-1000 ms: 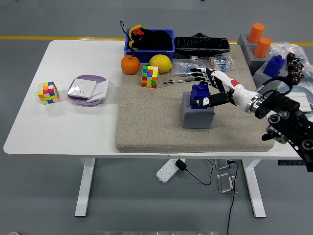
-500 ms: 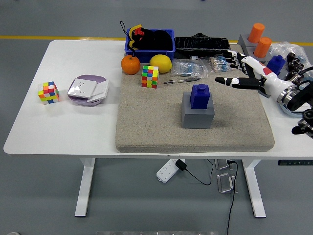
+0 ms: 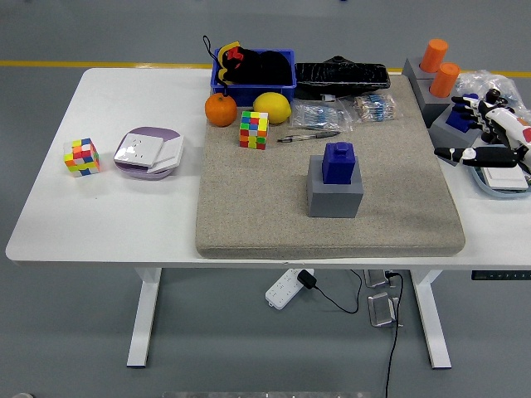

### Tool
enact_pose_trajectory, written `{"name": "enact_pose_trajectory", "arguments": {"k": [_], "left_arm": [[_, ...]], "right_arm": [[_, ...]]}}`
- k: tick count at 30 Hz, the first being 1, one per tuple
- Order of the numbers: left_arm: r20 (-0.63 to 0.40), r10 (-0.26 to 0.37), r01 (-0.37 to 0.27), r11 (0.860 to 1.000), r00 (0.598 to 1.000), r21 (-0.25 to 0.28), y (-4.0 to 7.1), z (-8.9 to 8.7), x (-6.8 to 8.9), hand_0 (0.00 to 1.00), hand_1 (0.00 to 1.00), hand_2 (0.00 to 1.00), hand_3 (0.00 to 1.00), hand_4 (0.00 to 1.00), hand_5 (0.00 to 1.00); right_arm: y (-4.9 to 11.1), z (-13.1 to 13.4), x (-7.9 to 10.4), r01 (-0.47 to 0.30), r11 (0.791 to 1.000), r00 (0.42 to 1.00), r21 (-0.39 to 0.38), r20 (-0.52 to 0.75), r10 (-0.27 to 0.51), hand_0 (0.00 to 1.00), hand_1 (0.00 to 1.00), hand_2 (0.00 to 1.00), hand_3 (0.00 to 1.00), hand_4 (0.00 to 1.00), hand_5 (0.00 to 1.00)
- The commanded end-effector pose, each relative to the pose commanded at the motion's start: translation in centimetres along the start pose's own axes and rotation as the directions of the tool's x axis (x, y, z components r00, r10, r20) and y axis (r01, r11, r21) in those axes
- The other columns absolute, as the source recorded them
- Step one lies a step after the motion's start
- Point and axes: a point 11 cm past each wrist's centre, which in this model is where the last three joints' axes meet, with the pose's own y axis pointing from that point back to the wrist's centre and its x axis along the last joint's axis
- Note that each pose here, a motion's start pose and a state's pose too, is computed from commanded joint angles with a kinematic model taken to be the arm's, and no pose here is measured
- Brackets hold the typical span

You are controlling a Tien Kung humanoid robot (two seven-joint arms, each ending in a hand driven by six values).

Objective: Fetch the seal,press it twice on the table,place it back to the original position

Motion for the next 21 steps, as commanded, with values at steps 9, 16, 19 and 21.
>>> {"name": "enact_pose_trajectory", "arguments": {"k": [9,16,19,21], "left_arm": [[0.007,0.000,0.000,1.000,1.000,-0.009,0.0,0.5,-0.3,0.825,0.816,0.786,0.823,0.756,0.422],[0.017,-0.002,0.002,1.000,1.000,-0.014,0.0,1.0,-0.7,0.825,0.816,0.785,0.824,0.755,0.420],[0.023,0.002,-0.002,1.000,1.000,-0.012,0.0,1.2,-0.7,0.824,0.816,0.786,0.824,0.754,0.419],[0.026,0.014,-0.014,1.000,1.000,-0.008,0.0,1.4,-0.7,0.824,0.816,0.786,0.824,0.754,0.419]], "right_arm": [[0.5,-0.3,-2.2,-0.057,0.998,0.973,0.038,0.224,0.047,0.798,0.720,0.674,0.725,0.998,0.125],[1.1,-0.5,-3.7,-0.110,0.992,0.935,0.054,0.343,0.085,0.796,0.722,0.682,0.754,0.994,0.109],[1.6,-0.3,-4.2,-0.139,0.990,0.917,0.032,0.382,0.116,0.797,0.715,0.678,0.739,0.985,0.115],[2.0,0.0,-4.8,-0.161,0.987,0.886,0.012,0.442,0.140,0.797,0.715,0.678,0.739,0.985,0.115]]}}
